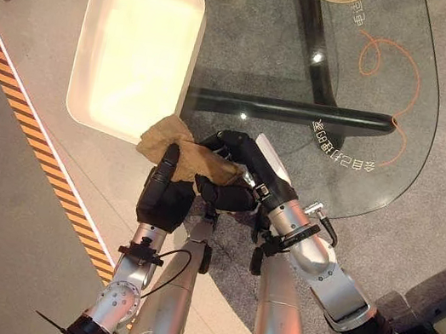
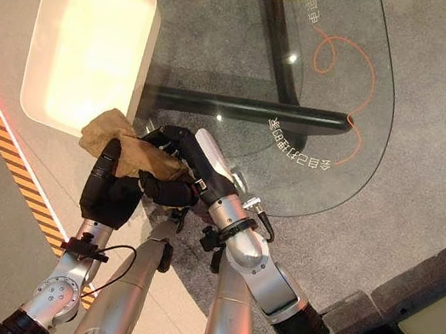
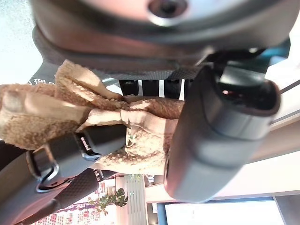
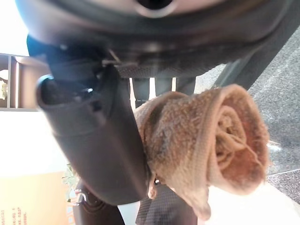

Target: Wipe the table with a cloth and put it in the basket.

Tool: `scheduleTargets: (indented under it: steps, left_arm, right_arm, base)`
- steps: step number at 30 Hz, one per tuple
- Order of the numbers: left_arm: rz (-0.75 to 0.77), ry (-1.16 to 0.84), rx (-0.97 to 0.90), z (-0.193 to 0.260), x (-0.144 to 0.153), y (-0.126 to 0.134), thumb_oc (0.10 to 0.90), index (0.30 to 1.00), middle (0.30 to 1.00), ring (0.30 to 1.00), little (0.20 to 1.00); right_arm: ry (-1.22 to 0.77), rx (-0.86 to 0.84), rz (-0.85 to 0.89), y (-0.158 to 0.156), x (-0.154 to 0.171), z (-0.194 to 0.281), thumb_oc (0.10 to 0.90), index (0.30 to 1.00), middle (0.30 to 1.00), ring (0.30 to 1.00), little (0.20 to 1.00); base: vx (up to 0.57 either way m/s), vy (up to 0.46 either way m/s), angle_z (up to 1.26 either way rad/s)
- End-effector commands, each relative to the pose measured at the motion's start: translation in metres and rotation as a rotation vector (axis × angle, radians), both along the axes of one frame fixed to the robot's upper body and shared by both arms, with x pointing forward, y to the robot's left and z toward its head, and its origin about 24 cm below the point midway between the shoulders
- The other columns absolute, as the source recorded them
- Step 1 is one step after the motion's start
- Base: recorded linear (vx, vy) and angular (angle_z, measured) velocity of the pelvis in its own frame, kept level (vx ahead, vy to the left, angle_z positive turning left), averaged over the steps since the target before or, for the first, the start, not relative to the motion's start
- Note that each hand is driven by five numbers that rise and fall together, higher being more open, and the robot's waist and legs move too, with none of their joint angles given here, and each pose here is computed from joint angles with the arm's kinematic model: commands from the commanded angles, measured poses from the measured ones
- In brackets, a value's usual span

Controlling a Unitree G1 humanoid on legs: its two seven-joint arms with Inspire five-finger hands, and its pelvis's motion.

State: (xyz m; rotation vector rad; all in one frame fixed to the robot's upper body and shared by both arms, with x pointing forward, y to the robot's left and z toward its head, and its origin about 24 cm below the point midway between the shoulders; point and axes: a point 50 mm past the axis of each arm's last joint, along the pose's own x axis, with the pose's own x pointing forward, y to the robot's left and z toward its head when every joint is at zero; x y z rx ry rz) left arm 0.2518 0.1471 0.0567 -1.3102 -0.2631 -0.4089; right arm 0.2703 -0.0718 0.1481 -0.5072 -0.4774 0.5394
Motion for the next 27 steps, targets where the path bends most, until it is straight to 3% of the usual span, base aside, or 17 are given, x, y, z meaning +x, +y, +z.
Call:
scheduleTargets:
  steps: [1,6,7,8,27]
  left_arm:
    - [-0.088,-0.495,-0.05,0.081,-0.011,-0.016,0.1,0.3,0.3,0.3,0.2]
    - [-0.085,-0.495,-0.051,0.083,-0.01,-0.016,0.1,0.3,0.3,0.3,0.2]
    - [-0.082,-0.494,-0.049,0.084,-0.01,-0.016,0.1,0.3,0.3,0.3,0.2]
    - [-0.081,-0.493,-0.048,0.084,-0.01,-0.016,0.1,0.3,0.3,0.3,0.2]
    - [-0.02,-0.472,-0.032,0.081,-0.017,0.0,0.1,0.3,0.3,0.3,0.2]
  right_arm:
    - [0.046,-0.066,0.038,0.002,-0.009,-0.016,0.1,0.3,0.3,0.3,0.2]
    - [0.007,-0.035,-0.003,-0.001,-0.006,-0.01,0.1,0.3,0.3,0.3,0.2]
    - [-0.011,-0.004,-0.018,-0.003,-0.006,-0.006,0.479,0.625,0.625,0.625,0.579]
    - [-0.031,0.015,-0.031,-0.004,-0.007,-0.003,0.8,0.9,0.9,0.9,0.9]
    - [-0.311,0.346,-0.181,-0.046,-0.028,0.044,0.8,0.9,0.9,0.9,0.9]
  base:
    - [0.0,0.0,0.0]
    - [0.0,0.0,0.0]
    - [0.0,0.0,0.0]
    - [0.0,0.0,0.0]
    - [0.0,-0.002,0.01]
